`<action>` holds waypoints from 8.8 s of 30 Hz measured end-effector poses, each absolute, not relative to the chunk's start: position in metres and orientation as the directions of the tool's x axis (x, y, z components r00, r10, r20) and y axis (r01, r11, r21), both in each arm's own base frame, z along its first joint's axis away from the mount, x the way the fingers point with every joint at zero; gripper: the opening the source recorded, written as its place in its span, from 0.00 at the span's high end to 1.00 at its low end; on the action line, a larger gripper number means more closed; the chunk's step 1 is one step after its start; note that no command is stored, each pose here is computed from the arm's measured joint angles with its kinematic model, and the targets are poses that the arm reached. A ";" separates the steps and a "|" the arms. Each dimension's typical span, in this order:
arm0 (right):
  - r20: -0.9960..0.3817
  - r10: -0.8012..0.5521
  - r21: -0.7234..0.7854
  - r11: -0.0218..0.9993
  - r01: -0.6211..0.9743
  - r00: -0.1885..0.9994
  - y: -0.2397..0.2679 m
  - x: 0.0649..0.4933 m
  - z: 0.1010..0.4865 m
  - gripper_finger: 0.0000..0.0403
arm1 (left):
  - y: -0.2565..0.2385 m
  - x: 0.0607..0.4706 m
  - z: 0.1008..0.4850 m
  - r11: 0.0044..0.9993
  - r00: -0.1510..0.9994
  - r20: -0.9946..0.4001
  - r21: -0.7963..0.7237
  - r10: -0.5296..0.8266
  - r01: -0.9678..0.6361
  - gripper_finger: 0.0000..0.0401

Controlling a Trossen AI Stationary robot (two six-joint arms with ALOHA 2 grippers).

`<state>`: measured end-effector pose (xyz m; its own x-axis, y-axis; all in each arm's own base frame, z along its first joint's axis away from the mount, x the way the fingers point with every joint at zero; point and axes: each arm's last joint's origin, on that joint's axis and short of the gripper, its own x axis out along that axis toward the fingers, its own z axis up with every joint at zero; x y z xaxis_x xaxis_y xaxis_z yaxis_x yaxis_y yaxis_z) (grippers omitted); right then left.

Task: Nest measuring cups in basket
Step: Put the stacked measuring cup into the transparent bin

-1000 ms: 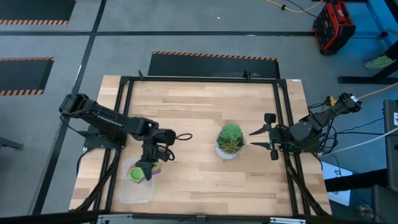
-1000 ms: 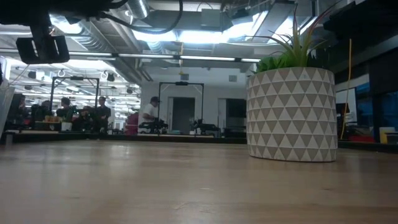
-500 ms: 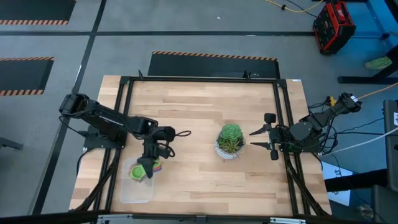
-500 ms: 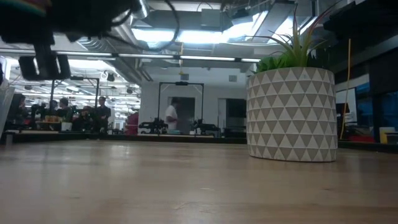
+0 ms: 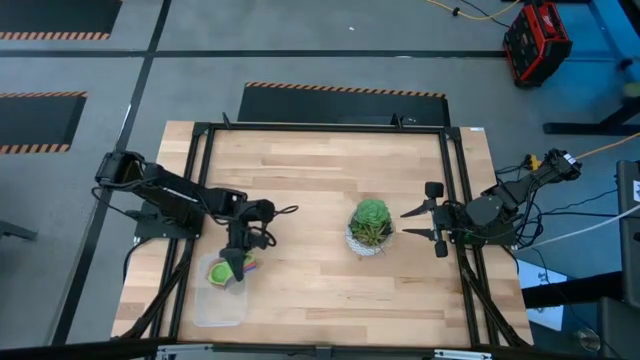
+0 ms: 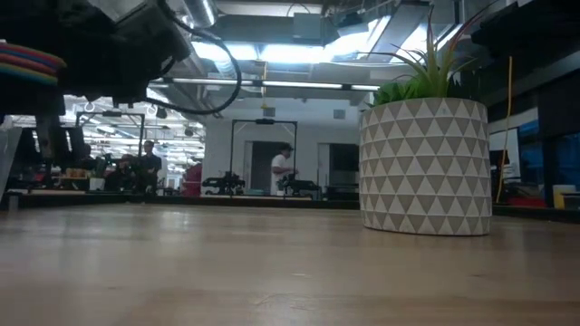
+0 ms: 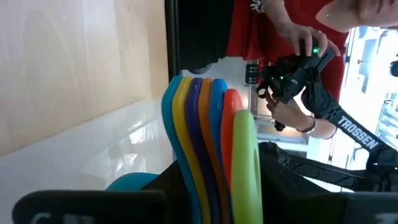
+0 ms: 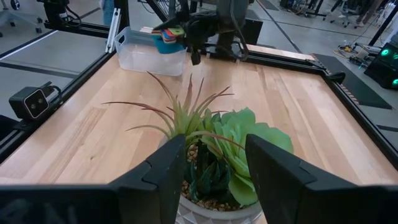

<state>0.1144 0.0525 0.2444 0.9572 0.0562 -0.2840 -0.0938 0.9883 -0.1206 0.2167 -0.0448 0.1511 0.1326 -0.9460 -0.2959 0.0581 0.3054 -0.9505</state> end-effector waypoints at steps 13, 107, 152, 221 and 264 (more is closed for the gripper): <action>-0.284 0.056 -0.121 0.988 -0.094 0.957 0.052 0.114 0.244 0.57 | -0.043 0.205 0.137 0.306 0.127 -0.300 -0.952 -0.946 0.031 0.79; -0.284 0.056 -0.120 0.988 -0.094 0.957 0.052 0.115 0.244 0.57 | -0.101 0.246 0.179 0.142 -0.067 -0.165 -0.954 -0.984 0.263 0.79; -0.283 0.056 -0.120 0.988 -0.094 0.958 0.053 0.115 0.245 0.57 | -0.107 0.239 0.149 0.185 -0.166 -0.203 -0.976 -0.965 0.119 0.79; -0.282 0.057 -0.119 0.988 -0.094 0.958 0.053 0.115 0.245 0.57 | -0.121 0.225 0.134 0.490 -0.090 -0.514 -0.849 -0.853 0.199 0.76; -0.281 0.057 -0.119 0.988 -0.094 0.958 0.053 0.115 0.245 0.57 | -0.122 0.231 0.137 0.470 -0.043 -0.500 -0.837 -0.865 0.281 0.76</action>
<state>0.1145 0.0525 0.2447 0.9579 0.0568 -0.2814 -0.0937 0.9884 -0.1193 0.2310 -0.1218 0.1369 -0.0428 -0.8648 -0.5002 0.2810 0.4701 -0.8367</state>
